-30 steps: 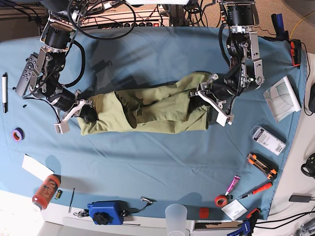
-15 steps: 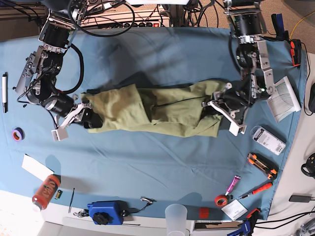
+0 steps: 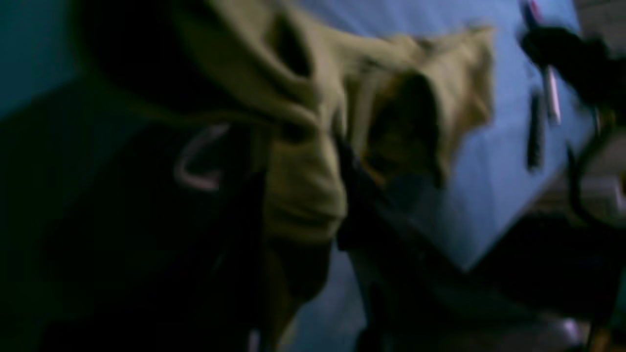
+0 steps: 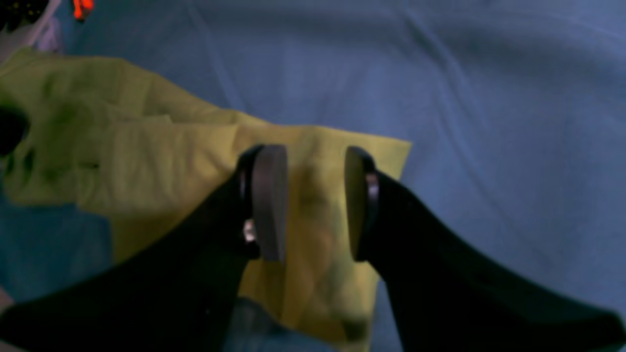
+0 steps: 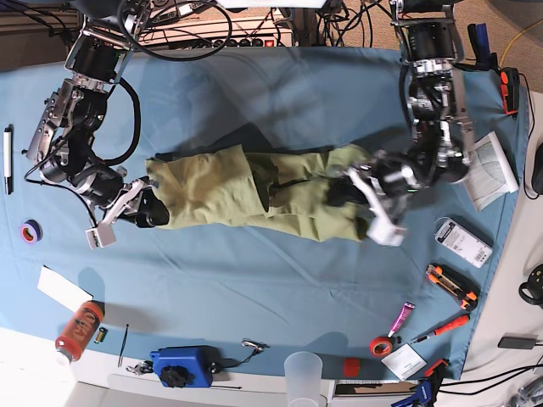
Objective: Layout the t-shirt on the table in an organized manner, then fold the t-shirt properly
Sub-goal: 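Lift the folded end with the left gripper and lay it over the right gripper's side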
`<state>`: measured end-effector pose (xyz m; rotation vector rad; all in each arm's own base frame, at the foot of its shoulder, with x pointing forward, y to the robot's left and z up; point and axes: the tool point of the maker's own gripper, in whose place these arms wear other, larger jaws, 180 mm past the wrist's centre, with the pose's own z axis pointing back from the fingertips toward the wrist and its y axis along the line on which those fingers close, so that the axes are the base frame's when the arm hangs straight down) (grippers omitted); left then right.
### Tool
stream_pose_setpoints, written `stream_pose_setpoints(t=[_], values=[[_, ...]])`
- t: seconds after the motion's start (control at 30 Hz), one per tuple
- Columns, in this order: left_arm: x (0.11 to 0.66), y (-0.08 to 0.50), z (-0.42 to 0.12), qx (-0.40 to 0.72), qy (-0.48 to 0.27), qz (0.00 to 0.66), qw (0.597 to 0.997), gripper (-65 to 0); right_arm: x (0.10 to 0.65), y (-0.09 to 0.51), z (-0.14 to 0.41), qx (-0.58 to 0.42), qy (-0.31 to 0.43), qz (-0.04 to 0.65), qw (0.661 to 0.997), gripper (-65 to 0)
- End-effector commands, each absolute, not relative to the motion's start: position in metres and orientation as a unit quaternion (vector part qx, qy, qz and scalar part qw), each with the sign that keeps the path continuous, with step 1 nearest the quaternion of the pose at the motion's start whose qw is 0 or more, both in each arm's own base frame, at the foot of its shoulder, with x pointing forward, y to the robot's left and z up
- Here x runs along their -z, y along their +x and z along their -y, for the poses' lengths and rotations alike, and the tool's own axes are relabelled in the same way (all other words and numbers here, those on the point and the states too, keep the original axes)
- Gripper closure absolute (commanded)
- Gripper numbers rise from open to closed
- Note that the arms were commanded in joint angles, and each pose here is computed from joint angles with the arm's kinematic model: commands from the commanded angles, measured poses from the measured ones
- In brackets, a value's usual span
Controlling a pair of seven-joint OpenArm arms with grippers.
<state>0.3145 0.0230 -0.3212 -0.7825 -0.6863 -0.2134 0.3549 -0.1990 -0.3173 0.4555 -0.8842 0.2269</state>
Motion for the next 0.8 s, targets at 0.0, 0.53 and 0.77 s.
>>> stream_pose_setpoints(t=[0.0,0.53,0.77], values=[[0.301,0.317,-0.006,0.132,-0.39,0.35,0.841,0.0,0.297,0.365,0.203,-0.112,0.213,0.455,0.857,-20.2],[0.234,0.331,0.134,0.296,-0.335,0.422,0.788,0.0,0.293,0.375,0.271,-0.039,0.092,0.497,0.862,-20.2],[0.249,0.304,0.168,0.354,-0.34,0.399,0.775,0.0,0.281,0.357,0.328,0.042,0.059,0.52,0.851,-20.2]])
